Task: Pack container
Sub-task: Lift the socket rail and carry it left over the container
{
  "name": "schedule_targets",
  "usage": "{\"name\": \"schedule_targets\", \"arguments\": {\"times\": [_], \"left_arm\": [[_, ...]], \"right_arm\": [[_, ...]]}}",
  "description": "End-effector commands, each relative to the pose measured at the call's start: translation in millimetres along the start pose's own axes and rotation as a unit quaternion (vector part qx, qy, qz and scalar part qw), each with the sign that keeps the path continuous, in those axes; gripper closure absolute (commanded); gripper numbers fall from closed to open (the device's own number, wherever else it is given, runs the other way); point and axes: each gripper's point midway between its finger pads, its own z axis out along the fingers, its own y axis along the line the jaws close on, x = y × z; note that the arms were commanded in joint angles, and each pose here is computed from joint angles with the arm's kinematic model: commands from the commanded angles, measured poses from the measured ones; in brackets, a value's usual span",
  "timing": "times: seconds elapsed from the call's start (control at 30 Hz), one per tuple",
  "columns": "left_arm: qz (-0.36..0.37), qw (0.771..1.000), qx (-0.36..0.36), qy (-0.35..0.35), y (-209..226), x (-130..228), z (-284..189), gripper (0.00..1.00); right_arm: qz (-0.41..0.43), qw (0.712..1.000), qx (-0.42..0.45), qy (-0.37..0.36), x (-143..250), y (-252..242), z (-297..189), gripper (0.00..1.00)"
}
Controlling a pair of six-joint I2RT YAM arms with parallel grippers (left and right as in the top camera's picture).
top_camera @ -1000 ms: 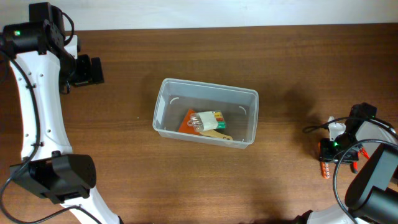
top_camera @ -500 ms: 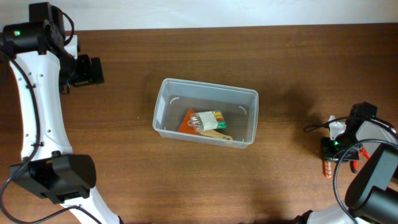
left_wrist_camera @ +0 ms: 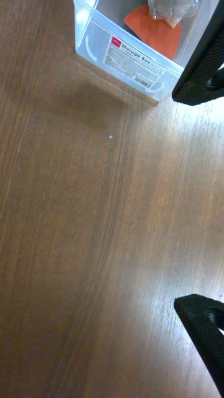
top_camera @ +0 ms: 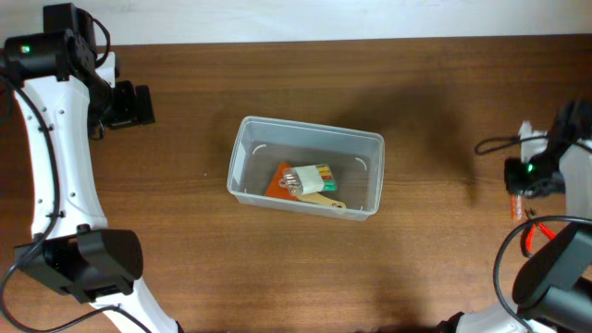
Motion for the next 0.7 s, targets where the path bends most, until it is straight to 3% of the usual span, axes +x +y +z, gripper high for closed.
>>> {"name": "schedule_targets", "arguments": {"times": [0.0,0.17,0.37,0.67], "left_arm": [[0.003,1.0,-0.004,-0.006,4,-1,-4,0.01],[0.003,1.0,-0.004,-0.006,4,-1,-4,0.01],[0.003,1.0,-0.004,-0.006,4,-1,-4,0.01],[0.003,1.0,-0.004,-0.006,4,-1,-4,0.01]], "right_arm": [[-0.044,0.998,0.01,-0.05,-41,24,-47,0.96],[-0.117,0.987,0.014,-0.11,-79,74,-97,0.96],[-0.228,0.955,0.0,-0.189,-109,168,-141,0.96],[-0.363,0.909,-0.002,-0.205,-94,259,-152,0.96]]}}
